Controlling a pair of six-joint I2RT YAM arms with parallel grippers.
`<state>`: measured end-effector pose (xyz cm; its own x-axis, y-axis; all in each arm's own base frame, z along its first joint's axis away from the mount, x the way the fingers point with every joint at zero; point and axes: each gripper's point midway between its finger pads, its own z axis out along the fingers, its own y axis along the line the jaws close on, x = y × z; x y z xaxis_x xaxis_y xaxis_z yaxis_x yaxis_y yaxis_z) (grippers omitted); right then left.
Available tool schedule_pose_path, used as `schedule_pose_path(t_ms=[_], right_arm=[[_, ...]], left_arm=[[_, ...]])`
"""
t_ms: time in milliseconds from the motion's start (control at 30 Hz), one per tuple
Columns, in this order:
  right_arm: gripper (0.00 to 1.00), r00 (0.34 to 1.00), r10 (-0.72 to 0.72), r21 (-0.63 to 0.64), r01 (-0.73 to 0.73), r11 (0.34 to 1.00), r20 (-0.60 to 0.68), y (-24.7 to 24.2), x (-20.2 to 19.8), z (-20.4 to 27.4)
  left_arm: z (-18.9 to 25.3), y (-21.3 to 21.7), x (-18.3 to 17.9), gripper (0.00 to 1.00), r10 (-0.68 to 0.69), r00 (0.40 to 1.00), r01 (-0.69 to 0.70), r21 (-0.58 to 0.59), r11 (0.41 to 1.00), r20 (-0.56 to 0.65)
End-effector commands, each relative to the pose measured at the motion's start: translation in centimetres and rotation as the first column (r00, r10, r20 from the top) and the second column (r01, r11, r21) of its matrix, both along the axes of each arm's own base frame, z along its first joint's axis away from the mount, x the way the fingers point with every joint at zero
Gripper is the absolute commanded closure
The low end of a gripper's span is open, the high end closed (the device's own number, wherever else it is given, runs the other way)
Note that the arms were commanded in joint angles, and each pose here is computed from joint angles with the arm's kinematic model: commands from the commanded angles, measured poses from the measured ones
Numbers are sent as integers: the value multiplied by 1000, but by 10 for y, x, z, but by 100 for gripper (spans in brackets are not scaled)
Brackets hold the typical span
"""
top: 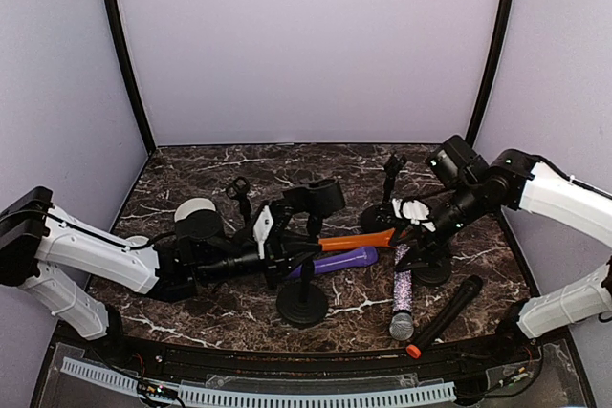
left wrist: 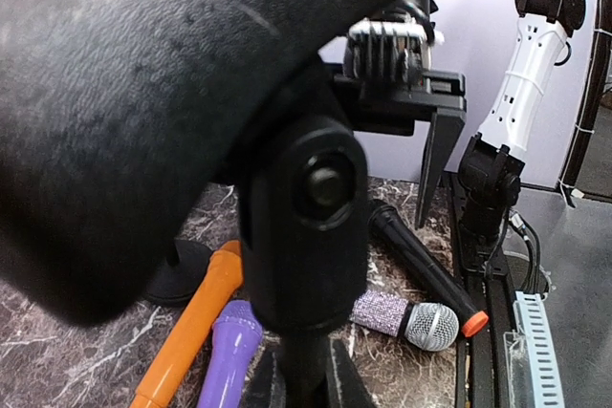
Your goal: Attach the microphones to the stand
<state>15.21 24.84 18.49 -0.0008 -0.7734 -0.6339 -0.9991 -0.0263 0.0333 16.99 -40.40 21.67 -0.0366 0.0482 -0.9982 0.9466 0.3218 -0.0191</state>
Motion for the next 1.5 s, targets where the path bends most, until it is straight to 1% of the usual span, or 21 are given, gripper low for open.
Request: schedule_pose_path(t_ms=[0,67,167,300,433,500,600,733,767,800,867,967,1033,1133,1200,1467], right_arm=[[41,998,48,-146,-41,988,43,-28,-5,-29],[41,996,83,-193,-74,978,39,-38,-11,-37],[39,988,153,-249,-141,958,29,-51,-20,-48],[37,972,233,-300,-211,930,39,-61,-25,-60],[36,946,312,-355,-263,897,89,-62,-21,-74],[36,930,352,-384,-288,877,107,-61,-19,-83],[35,899,415,-429,-323,844,139,-57,-19,-96],[33,862,475,-468,-351,811,177,-47,-16,-106],[29,853,490,-474,-361,803,179,-45,-15,-108],[27,844,506,-482,-373,793,180,-43,-15,-111],[27,824,538,-503,-394,769,179,-41,-13,-118],[27,780,597,-539,-428,726,186,-39,-11,-128],[28,758,629,-565,-446,695,175,-40,-12,-138],[30,733,664,-582,-477,658,150,-41,-17,-150],[34,714,686,-590,-496,637,140,-37,-21,-156],[44,634,764,-580,-580,572,119,1,-47,-162]], left_arm=[[60,-7,-1,100,-7,991,34,-194,980,135],[54,-6,-1,99,-5,992,30,-195,980,125],[45,1,1,90,18,995,2,-192,981,102],[31,16,5,69,73,995,-63,-155,986,65],[17,18,6,53,82,996,-80,-57,995,40],[10,18,4,49,80,996,-80,-18,997,29],[3,23,1,44,84,996,-84,2,996,18],[-11,31,-4,41,107,994,-107,44,993,-15],[-15,34,-4,41,117,993,-115,57,992,-29],[-18,37,-5,41,122,992,-119,68,991,-41],[-22,43,-7,42,132,990,-127,79,989,-56],[-24,55,-9,41,159,984,-154,65,986,-83],[-21,63,-8,40,186,976,-184,31,982,-113],[-8,72,-11,40,185,974,-189,-21,982,-128],[-2,77,-13,40,186,974,-191,-35,981,-127],[-2,110,-11,41,265,959,-273,-72,959,-103]])
